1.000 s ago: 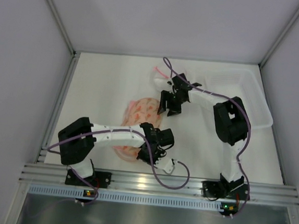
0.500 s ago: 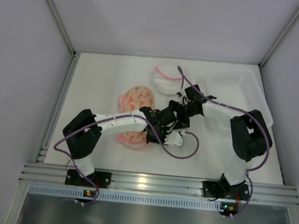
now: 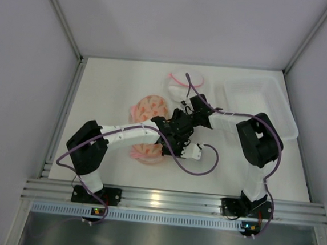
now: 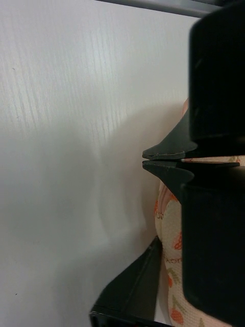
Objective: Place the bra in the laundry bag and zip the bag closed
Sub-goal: Zip the zipper on the laundry bag.
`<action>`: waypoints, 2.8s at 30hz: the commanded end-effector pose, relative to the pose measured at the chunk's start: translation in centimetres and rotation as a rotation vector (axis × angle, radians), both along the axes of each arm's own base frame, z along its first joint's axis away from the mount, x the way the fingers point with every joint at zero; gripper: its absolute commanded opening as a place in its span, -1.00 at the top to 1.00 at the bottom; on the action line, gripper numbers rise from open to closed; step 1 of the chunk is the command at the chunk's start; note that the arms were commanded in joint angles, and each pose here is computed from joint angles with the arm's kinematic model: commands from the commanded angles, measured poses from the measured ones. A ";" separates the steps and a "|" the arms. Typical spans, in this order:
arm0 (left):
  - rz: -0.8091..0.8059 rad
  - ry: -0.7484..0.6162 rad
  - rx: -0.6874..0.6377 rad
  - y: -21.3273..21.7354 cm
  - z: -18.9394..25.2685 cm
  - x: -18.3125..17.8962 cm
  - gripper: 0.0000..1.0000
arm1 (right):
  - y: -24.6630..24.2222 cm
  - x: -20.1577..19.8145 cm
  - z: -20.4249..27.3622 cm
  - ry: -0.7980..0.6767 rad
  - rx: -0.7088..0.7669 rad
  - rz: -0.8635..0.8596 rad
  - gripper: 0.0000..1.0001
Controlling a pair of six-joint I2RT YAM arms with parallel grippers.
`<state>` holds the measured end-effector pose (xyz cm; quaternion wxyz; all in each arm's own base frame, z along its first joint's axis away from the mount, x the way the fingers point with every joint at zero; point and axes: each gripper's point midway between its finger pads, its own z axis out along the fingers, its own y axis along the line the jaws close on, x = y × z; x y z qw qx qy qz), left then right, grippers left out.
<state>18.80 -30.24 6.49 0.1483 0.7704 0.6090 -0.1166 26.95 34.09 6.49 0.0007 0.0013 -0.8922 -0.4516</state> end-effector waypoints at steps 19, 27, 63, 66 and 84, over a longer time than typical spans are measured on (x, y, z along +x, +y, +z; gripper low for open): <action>-0.181 0.059 -0.074 0.3 1.2 -6.4 1.00 | 0.7 4.8 -0.6 -0.100 -0.029 0.038 1.00; -0.233 0.183 0.007 3.7 -0.2 -10.3 1.00 | 0.6 7.5 -0.9 -0.152 -0.052 0.101 1.00; 0.097 -0.070 -0.203 -3.7 3.4 3.5 1.00 | -0.2 3.4 2.1 0.043 0.078 -0.070 0.53; 0.060 -0.057 -0.199 -3.0 3.1 2.7 1.00 | -0.2 3.3 2.1 0.042 0.079 -0.040 1.00; -0.491 0.124 0.143 8.4 -1.5 -9.0 1.00 | -2.1 5.9 0.3 -0.168 -0.112 0.228 1.00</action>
